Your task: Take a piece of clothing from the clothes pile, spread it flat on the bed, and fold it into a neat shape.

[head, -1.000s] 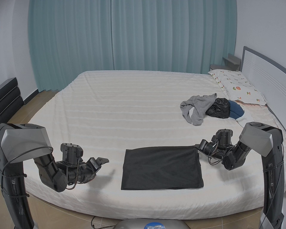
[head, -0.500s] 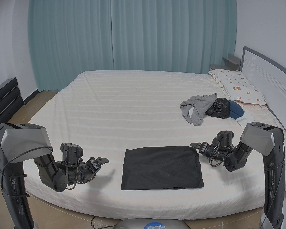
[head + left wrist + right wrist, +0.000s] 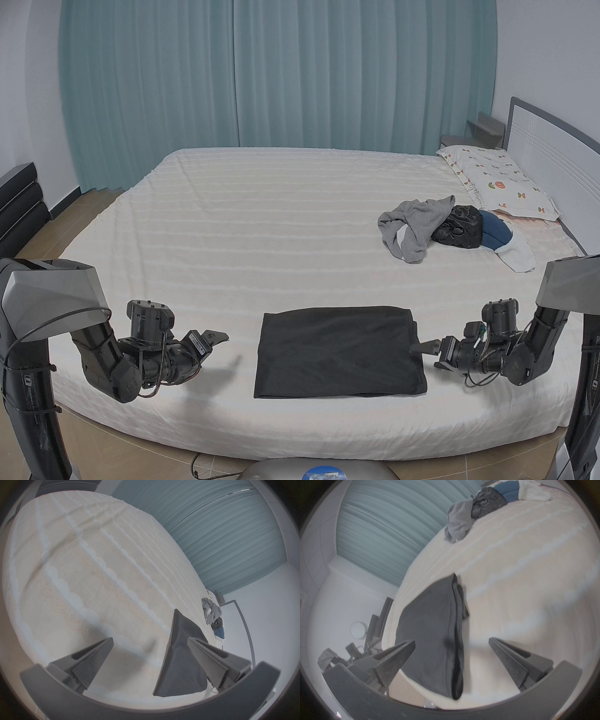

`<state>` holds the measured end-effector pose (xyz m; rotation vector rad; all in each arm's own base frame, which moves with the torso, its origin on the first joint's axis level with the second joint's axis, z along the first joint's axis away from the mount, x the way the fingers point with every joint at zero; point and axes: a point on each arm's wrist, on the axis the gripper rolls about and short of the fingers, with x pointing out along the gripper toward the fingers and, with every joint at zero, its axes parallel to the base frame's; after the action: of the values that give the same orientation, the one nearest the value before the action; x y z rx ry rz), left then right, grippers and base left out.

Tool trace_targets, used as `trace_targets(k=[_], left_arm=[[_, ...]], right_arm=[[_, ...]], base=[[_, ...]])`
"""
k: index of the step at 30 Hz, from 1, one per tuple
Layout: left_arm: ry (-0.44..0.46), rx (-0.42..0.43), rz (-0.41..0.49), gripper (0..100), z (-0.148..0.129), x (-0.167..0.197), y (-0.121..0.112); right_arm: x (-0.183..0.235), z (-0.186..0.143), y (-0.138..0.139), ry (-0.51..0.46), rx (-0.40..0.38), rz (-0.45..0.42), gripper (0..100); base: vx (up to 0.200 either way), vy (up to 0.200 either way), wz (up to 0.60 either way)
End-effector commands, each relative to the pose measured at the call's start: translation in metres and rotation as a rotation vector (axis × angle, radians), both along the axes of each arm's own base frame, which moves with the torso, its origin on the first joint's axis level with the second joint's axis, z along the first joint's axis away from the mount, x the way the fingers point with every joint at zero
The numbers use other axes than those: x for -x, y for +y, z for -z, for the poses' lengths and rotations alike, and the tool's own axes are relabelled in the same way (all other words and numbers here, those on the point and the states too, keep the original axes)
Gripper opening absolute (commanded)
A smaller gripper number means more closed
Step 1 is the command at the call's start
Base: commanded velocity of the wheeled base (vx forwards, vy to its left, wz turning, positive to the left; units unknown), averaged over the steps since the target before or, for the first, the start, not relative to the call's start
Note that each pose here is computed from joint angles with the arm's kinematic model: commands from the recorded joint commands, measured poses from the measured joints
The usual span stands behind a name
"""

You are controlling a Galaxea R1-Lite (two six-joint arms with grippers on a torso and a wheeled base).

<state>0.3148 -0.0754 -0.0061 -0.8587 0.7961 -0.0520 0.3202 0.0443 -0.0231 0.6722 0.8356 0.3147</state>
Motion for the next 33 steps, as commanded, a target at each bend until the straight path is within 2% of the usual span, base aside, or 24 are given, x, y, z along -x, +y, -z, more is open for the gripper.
trace_targets(k=[1, 11, 12, 33], left_arm=[[0.001, 0.0, 0.0, 100, 0.0, 0.0, 0.0], [0.001, 0.0, 0.0, 100, 0.0, 0.0, 0.0], [0.001, 0.0, 0.0, 100, 0.0, 0.0, 0.0], [0.002, -0.001, 0.0, 100, 0.001, 0.0, 0.0]], right_arm=[[0.043, -0.005, 0.005, 0.041, 0.033, -0.112, 100], [0.049, 0.006, 0.006, 0.067, 0.04, -0.12, 100], [0.049, 0.006, 0.006, 0.069, 0.04, -0.119, 0], [0.063, 0.008, 0.0, 0.079, 0.085, -0.146, 0]], base=[[0.0, 0.0, 0.0], [0.0, 0.0, 0.0], [0.0, 0.0, 0.0], [0.0, 0.0, 0.0]])
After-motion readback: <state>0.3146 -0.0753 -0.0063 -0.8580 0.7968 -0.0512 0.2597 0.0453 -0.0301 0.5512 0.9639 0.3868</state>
